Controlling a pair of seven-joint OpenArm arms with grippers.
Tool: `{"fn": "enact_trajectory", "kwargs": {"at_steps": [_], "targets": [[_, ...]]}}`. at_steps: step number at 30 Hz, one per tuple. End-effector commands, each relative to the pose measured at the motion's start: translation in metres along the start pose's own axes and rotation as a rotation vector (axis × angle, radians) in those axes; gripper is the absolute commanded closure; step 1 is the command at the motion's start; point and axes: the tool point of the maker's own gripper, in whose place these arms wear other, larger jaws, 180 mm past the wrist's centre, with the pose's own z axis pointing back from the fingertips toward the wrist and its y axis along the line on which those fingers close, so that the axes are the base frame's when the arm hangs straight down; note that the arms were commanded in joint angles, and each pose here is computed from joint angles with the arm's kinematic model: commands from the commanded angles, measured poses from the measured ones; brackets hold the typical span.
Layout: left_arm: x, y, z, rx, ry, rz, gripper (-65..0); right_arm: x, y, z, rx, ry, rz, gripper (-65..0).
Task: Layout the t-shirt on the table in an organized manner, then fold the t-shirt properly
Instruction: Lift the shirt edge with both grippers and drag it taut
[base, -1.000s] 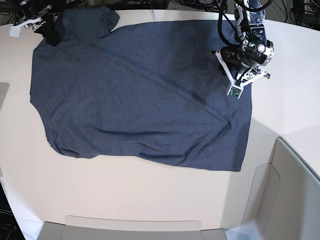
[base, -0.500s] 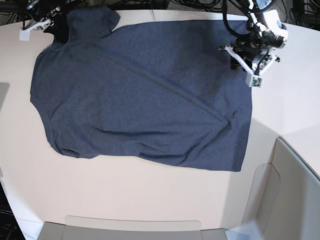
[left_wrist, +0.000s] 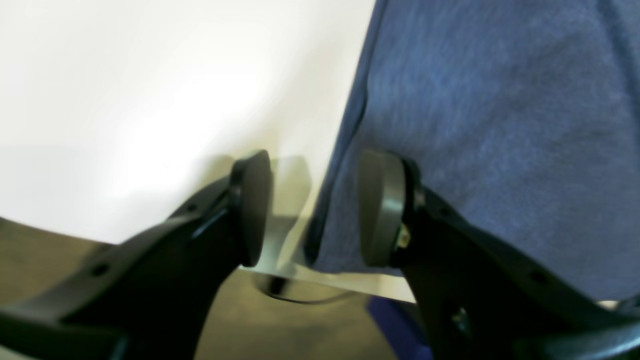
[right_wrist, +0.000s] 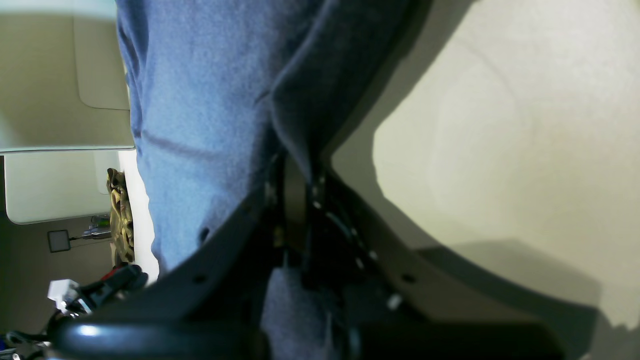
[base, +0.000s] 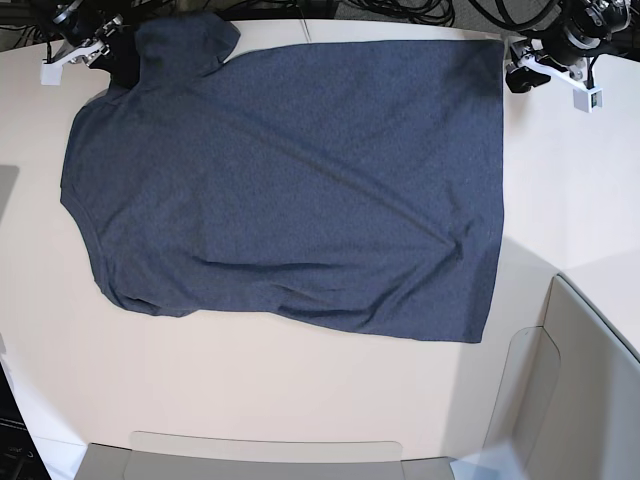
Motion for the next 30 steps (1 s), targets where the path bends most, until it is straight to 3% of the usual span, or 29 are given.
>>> {"fn": "enact_trajectory", "kwargs": {"at_steps": [1, 10, 23, 30], "targets": [[0.007, -0.001, 0.004, -0.023, -0.038, 0.005, -28.6, -0.037, -0.03, 0.004, -0.156, 0.181, -0.008, 0.0], [-0.04, 0.016, 0.0, -0.046, 0.078, 0.109, -28.6, -0.037, -0.032, 0.007, -0.162, 0.178, -0.01, 0.0], [-0.048, 0.011, 0.002, -0.092, 0.082, 0.144, -28.6, -0.037, -0.031, 0.006, -0.159, 0.18, -0.008, 0.0], [-0.063, -0.03, -0.019, -0.198, 0.167, 0.083, -28.6, -0.035, -0.03, 0.005, -0.158, 0.18, -0.006, 0.0]]}}
